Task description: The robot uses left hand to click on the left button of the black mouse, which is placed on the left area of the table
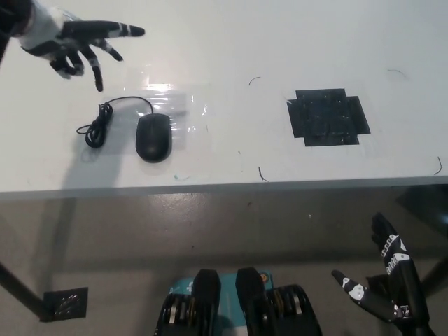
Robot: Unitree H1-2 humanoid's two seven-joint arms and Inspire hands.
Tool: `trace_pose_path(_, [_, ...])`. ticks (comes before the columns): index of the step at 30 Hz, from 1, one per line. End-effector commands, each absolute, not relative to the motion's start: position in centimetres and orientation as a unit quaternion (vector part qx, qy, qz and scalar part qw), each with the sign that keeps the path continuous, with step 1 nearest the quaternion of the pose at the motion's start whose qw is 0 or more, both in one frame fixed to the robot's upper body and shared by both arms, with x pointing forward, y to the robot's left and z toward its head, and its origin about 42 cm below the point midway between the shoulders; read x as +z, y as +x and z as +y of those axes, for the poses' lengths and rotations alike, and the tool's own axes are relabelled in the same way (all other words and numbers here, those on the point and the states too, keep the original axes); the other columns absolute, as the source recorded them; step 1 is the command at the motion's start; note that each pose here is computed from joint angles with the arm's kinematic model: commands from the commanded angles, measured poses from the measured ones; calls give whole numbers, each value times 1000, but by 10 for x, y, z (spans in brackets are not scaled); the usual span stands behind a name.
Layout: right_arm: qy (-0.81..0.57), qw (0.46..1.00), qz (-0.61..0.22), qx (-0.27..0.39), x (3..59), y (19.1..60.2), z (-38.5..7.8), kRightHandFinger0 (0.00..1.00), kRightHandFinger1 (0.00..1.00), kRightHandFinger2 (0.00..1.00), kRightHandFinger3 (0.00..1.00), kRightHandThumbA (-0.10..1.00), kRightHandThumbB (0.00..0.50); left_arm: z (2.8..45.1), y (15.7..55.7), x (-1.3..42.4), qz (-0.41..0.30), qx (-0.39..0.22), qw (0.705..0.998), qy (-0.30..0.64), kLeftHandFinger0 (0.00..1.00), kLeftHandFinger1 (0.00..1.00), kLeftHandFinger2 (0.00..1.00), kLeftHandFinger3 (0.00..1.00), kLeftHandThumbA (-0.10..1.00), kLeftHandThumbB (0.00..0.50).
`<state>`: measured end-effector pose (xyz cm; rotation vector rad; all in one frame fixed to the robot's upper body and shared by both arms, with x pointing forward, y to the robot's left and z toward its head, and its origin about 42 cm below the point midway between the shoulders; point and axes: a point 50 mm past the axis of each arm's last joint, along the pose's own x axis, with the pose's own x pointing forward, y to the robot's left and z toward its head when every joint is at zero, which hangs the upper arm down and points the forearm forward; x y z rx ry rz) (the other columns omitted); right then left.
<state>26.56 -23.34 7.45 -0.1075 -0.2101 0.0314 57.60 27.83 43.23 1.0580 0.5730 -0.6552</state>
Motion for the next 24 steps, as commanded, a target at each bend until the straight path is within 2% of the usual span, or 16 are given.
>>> trace_pose_path(1, [-59, 989, -133, 18, 90, 272, -236, 965, 1000, 1000, 1000, 902, 42, 280, 576, 465, 277, -317, 785, 455, 0, 76, 410, 1000, 1000, 486])
trace_pose_path(6, [-56, 989, -134, 21, 91, 275, -236, 960, 1000, 1000, 1000, 924, 40, 283, 576, 464, 266, -344, 797, 420, 0, 171, 458, 1000, 1000, 493])
trace_pose_path(7, [-53, 990, -132, 23, 91, 275, -236, 962, 1000, 1000, 1000, 935, 39, 283, 576, 463, 265, -346, 796, 420, 0, 190, 437, 1000, 1000, 491])
trace_pose_path(9, [-54, 989, -133, 23, 91, 276, -236, 958, 1000, 1000, 1000, 949, 41, 282, 577, 464, 267, -344, 795, 422, 5, 207, 459, 1000, 1000, 486])
trace_pose_path(10, [-54, 989, -134, 24, 91, 276, -237, 956, 1000, 1000, 1000, 951, 41, 282, 578, 464, 267, -340, 792, 430, 0, 194, 425, 1000, 1000, 477])
trace_pose_path(12, [-53, 989, -134, 24, 91, 276, -236, 953, 1000, 1000, 1000, 945, 34, 283, 579, 461, 280, -326, 791, 436, 0, 219, 461, 1000, 1000, 500])
trace_pose_path(13, [-54, 989, -134, 25, 91, 276, -236, 951, 1000, 1000, 1000, 942, 30, 283, 579, 458, 288, -323, 789, 435, 4, 232, 477, 1000, 1000, 493])
trace_pose_path(17, [-54, 989, -134, 26, 91, 276, -236, 949, 1000, 1000, 1000, 937, 29, 280, 580, 451, 303, -309, 786, 441, 0, 218, 461, 1000, 1000, 500])
trace_pose_path(20, [-57, 989, -133, 26, 90, 276, -236, 951, 1000, 1000, 1000, 944, 35, 277, 581, 444, 307, -317, 782, 441, 0, 259, 551, 1000, 1000, 500])
trace_pose_path(21, [-57, 989, -132, 27, 90, 276, -236, 951, 1000, 1000, 1000, 944, 36, 275, 581, 440, 307, -320, 778, 446, 34, 315, 611, 1000, 1000, 500])
trace_pose_path(22, [-57, 989, -132, 27, 90, 276, -236, 951, 1000, 1000, 1000, 947, 39, 273, 582, 439, 301, -324, 773, 455, 110, 440, 729, 1000, 1000, 500])
trace_pose_path(23, [-56, 989, -132, 27, 90, 276, -236, 952, 1000, 1000, 1000, 949, 40, 270, 582, 438, 291, -329, 768, 466, 148, 513, 789, 1000, 1000, 496])
trace_pose_path(24, [-56, 989, -132, 28, 90, 275, -236, 953, 1000, 1000, 1000, 951, 41, 268, 582, 437, 289, -331, 768, 467, 150, 519, 789, 1000, 1000, 498])
